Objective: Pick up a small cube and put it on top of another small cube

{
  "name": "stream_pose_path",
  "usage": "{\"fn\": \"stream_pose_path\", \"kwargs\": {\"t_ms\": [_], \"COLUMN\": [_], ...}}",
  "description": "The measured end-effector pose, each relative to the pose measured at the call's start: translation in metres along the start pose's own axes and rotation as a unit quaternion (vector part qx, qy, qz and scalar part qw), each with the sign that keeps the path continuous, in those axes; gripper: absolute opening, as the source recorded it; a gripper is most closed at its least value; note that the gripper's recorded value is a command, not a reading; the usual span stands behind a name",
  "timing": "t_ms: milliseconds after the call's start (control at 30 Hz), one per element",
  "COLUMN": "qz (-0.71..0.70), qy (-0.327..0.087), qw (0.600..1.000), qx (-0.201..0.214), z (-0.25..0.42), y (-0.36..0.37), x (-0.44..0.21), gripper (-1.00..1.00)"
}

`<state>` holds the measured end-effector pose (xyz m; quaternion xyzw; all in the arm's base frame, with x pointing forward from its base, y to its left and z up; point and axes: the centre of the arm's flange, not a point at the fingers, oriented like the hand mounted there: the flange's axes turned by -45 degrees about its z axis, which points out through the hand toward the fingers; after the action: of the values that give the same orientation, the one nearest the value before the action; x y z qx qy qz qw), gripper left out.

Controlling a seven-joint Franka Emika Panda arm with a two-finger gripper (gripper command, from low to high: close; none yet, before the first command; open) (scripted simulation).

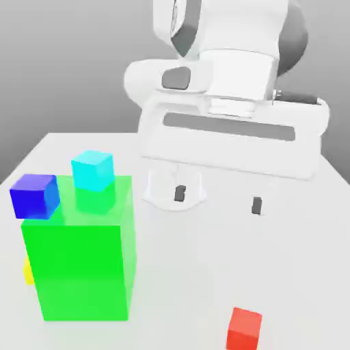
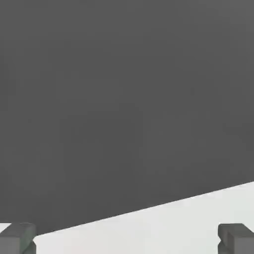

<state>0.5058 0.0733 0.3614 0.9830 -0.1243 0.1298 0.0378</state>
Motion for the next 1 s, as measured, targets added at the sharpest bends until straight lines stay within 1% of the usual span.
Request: {"fn": "stream_pose_path", "kwargs": {"t_ms": [300,367,467,500,733,900,1000], "qz": [0.043,0.048,0.050,0.049,0.050,0.053,0.104], "qy": [-0.119,-0.130,-0.134,-0.134,-0.134,-0.131,-0.117], "qw": [0.992,0.990,0.990,0.990,0.990,0.990,0.988], "qx": [0.012,0.015,0.015,0.015,0.016,0.017,0.002], "z": [0.135,0.160,0.199,0.207,0.207,0.152,0.119], "y": [-0.038,-0.043,-0.045,-0.045,-0.046,-0.043,-0.003], "x": [-0.071,-0.082,-0.095,-0.098,-0.098,-0.078,-0.034], "gripper": [0.00,0.00,0.00,-1.00,-1.00,-1.00,-1.00]}}
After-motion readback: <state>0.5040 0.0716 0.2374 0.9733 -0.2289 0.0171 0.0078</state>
